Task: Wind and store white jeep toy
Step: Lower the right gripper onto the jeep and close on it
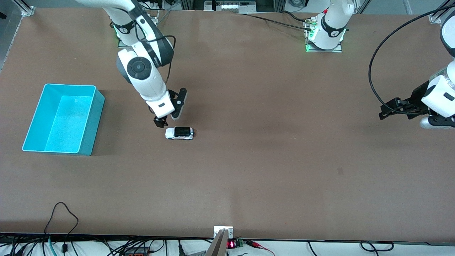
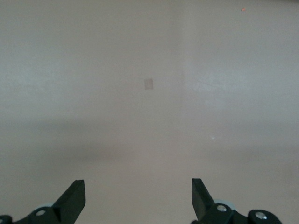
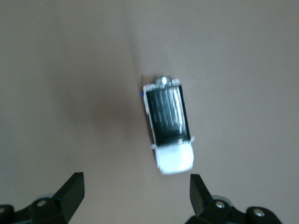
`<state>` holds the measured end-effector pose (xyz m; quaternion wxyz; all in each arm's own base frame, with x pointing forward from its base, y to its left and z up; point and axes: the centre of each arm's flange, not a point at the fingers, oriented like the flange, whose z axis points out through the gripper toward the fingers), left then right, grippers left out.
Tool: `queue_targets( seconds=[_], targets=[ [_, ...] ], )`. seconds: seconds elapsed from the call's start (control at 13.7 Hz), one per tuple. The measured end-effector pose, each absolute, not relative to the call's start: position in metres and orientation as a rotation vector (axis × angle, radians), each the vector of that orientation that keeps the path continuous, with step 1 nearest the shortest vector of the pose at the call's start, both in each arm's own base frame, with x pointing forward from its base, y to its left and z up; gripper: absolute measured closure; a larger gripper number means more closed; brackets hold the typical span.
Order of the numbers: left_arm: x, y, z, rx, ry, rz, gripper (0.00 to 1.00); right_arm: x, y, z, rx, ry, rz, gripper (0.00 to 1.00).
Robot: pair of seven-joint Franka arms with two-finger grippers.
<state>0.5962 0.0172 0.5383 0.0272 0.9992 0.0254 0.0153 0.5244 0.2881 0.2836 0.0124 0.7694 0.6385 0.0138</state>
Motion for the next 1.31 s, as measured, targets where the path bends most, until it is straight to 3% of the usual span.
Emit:
queue_targets(
  seconds=[0.95, 1.02, 1.16, 1.24, 1.31],
  targets=[
    [0.563, 0.018, 0.562, 3.084, 0.096, 0.012, 0.00, 0.560, 0.307, 0.211, 2.282, 2.188, 0.094, 0.00],
    [0.560, 0.018, 0.564, 3.084, 0.102, 0.019, 0.00, 0.562, 0.307, 0.207, 2.283, 2.188, 0.094, 0.05],
    [0.556, 0.016, 0.567, 3.084, 0.100, 0.025, 0.00, 0.565, 0.306, 0.202, 2.289, 2.185, 0.095, 0.28],
    [0.556, 0.015, 0.567, 3.084, 0.100, 0.024, 0.00, 0.566, 0.305, 0.200, 2.291, 2.183, 0.095, 0.28],
    [0.556, 0.015, 0.567, 3.084, 0.099, 0.024, 0.00, 0.567, 0.305, 0.200, 2.291, 2.182, 0.095, 0.34]
  ],
)
